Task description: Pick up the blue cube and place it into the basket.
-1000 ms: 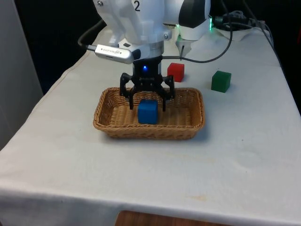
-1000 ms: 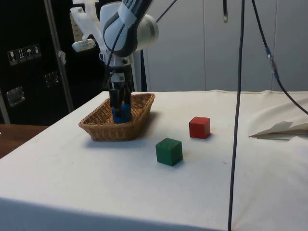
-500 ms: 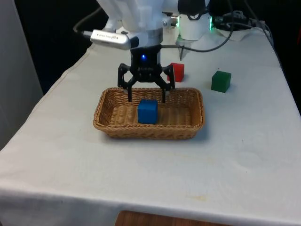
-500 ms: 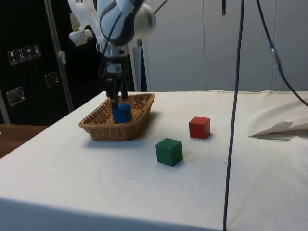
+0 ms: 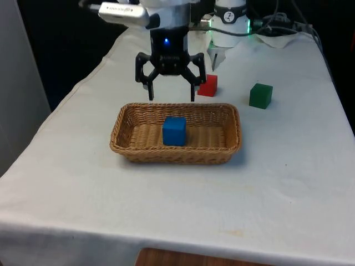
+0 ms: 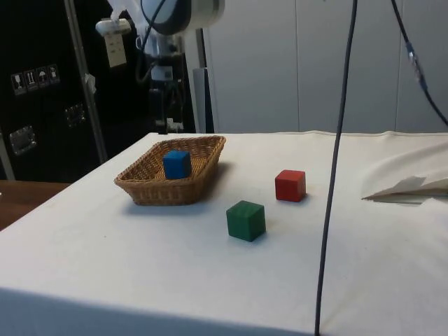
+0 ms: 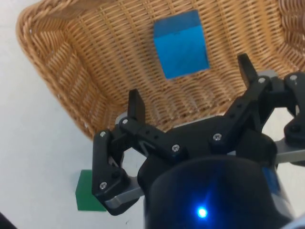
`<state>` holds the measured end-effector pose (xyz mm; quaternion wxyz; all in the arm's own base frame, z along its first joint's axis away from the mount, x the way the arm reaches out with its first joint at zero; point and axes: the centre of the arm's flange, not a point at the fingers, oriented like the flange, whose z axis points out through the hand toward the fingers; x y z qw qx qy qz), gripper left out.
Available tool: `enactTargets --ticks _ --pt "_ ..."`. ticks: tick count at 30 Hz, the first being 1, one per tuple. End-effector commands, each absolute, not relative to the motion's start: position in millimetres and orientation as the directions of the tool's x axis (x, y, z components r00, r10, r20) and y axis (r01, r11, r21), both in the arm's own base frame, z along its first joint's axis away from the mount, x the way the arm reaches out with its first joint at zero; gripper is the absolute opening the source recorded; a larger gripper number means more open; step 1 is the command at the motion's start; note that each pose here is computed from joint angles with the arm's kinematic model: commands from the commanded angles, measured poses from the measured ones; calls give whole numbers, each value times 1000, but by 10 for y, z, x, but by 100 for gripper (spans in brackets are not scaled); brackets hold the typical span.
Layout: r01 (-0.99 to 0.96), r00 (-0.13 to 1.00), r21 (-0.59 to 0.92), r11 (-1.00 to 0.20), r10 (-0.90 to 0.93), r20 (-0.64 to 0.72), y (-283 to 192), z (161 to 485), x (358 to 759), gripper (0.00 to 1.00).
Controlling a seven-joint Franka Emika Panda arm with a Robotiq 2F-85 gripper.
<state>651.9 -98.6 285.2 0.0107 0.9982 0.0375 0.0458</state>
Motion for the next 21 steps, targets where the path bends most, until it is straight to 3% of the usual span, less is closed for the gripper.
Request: enactTargets --ticks 1,21 --pt "74 993 24 -997 76 90 -990 2890 6520 100" --pt "67 994 5 -998 68 84 -1166 3554 6330 100"
